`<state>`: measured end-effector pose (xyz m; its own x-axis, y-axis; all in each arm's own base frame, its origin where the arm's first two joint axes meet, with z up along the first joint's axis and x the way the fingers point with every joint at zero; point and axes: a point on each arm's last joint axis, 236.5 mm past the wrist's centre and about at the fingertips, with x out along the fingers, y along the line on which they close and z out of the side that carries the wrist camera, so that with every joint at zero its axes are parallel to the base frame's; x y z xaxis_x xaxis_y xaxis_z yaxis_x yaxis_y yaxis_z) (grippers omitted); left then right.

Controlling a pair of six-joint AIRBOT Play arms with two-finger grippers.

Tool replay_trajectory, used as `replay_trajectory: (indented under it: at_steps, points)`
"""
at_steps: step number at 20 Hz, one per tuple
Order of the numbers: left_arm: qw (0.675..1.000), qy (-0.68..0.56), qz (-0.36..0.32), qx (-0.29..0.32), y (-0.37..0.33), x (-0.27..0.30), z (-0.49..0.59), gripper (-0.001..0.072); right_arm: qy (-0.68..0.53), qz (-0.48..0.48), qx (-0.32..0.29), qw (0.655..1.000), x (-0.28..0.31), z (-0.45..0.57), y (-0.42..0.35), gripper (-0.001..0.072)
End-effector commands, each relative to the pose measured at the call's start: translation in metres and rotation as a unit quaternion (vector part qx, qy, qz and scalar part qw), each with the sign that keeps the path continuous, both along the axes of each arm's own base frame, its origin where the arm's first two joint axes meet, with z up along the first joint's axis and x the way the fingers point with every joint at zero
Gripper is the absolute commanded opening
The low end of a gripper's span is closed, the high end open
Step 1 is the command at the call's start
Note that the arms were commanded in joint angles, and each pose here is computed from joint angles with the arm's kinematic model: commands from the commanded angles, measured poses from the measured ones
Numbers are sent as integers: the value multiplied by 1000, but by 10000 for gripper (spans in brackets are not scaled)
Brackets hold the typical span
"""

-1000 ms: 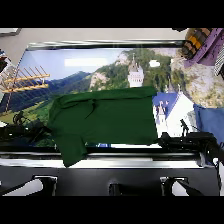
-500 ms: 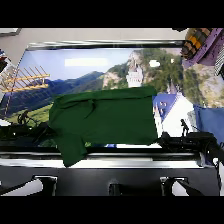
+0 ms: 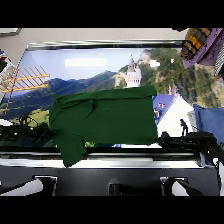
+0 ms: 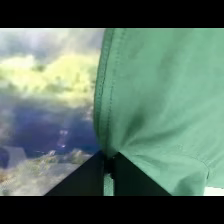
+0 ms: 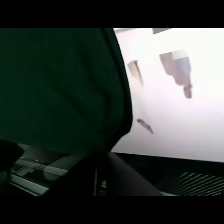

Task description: Fold the clothes and pants, and hang the long-sleeved shirts on hangers.

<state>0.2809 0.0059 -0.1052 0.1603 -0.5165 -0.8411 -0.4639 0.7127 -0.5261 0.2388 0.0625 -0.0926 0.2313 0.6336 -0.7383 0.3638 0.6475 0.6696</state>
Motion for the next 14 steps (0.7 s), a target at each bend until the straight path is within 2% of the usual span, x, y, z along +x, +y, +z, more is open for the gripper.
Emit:
replay_trajectory:
  at_steps: [1,4,7,11,14]
  points:
    - [999,-24,-15,-27,-12,6,9,14,-26,18,13,999,3,7,7,30]
    - [999,-37,-11,-34,-14,11,15,13,-56,26,16,998,12,14,8,30]
    - [998,-53,-14,-27,-13,20,23,12,-117,6,14,993,46,34,2,30]
    - [993,-110,-50,0,-18,55,56,11,-209,34,-67,975,113,75,17,29]
    - [981,-180,-67,29,-20,100,109,11,-303,12,-138,943,178,145,21,29]
